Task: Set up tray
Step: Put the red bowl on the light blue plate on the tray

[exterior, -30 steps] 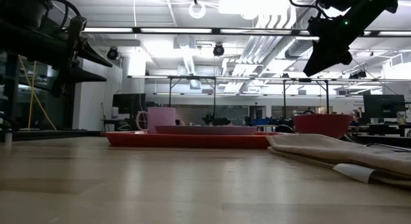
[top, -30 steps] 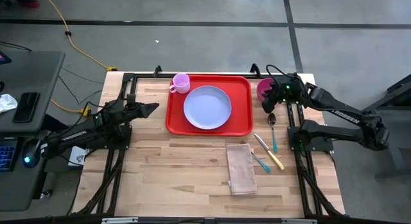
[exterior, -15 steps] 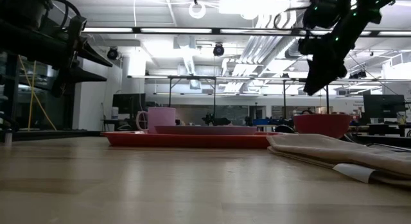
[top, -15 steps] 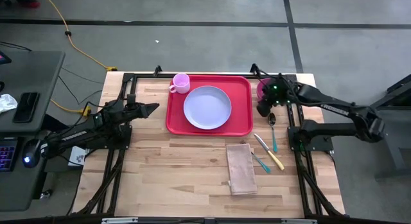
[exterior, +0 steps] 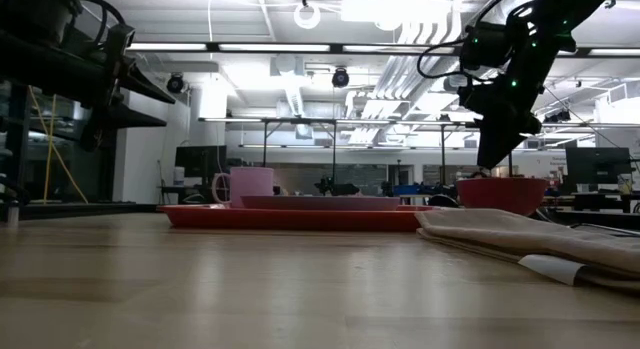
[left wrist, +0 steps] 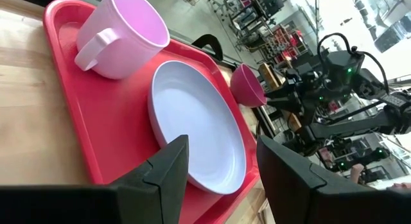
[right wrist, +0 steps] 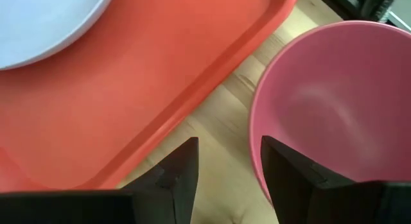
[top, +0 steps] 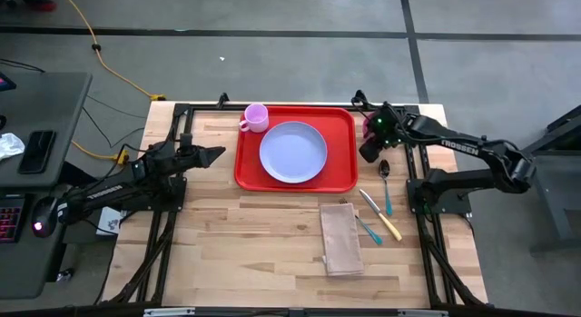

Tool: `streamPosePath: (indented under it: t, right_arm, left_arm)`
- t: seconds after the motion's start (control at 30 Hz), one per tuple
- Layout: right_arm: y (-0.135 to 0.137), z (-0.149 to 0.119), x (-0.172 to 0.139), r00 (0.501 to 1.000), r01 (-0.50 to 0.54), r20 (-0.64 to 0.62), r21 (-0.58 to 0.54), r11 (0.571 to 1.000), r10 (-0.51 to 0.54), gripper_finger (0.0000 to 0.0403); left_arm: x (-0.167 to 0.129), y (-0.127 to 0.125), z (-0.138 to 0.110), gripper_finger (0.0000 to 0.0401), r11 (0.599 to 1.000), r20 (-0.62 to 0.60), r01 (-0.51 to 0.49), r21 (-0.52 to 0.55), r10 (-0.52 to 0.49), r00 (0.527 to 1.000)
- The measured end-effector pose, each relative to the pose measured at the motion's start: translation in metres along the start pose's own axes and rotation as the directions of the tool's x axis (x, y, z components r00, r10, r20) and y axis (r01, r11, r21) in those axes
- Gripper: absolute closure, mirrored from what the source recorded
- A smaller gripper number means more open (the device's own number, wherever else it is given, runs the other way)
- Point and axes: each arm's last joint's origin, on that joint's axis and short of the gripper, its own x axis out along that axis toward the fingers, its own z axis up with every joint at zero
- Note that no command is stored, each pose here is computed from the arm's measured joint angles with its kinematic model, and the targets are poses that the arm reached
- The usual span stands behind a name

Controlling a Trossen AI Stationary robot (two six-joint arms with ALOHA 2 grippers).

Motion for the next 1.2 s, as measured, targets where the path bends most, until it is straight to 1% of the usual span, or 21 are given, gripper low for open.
streamPosePath:
  t: [0.43,0.6,0.8,0.93,1.07,1.2]
  right_arm:
    - [-0.012,0.001,0.001,1.0,0.007,-0.003,0.053,0.999,-0.007,0.0256]
    - [-0.013,0.001,0.005,0.999,-0.02,-0.024,0.05,0.999,0.021,0.0256]
    - [-0.013,0.001,0.017,0.996,0.024,-0.082,0.047,0.999,-0.02,0.0256]
    - [-0.013,0.001,0.023,0.994,0.032,-0.109,0.045,0.998,-0.027,0.0256]
    - [-0.013,0.001,0.027,0.991,0.04,-0.126,0.044,0.998,-0.034,0.0256]
    - [-0.014,0.001,0.028,0.989,0.074,-0.13,0.047,0.996,-0.067,0.0257]
  left_arm:
    - [0.0,0.002,-0.001,0.019,1.0,-0.012,-0.016,0.003,0.016,1.0]
    - [0.0,0.002,-0.001,0.019,1.0,-0.012,-0.017,0.003,0.017,1.0]
    - [0.0,0.002,-0.001,0.019,1.0,-0.012,-0.017,0.003,0.017,1.0]
    - [0.0,0.001,-0.001,0.019,1.0,-0.016,-0.013,0.003,0.013,1.0]
    - [0.0,0.001,-0.001,0.019,1.0,-0.018,-0.012,0.003,0.012,1.0]
    - [0.0,0.001,-0.001,0.019,1.0,-0.019,-0.011,0.003,0.012,1.0]
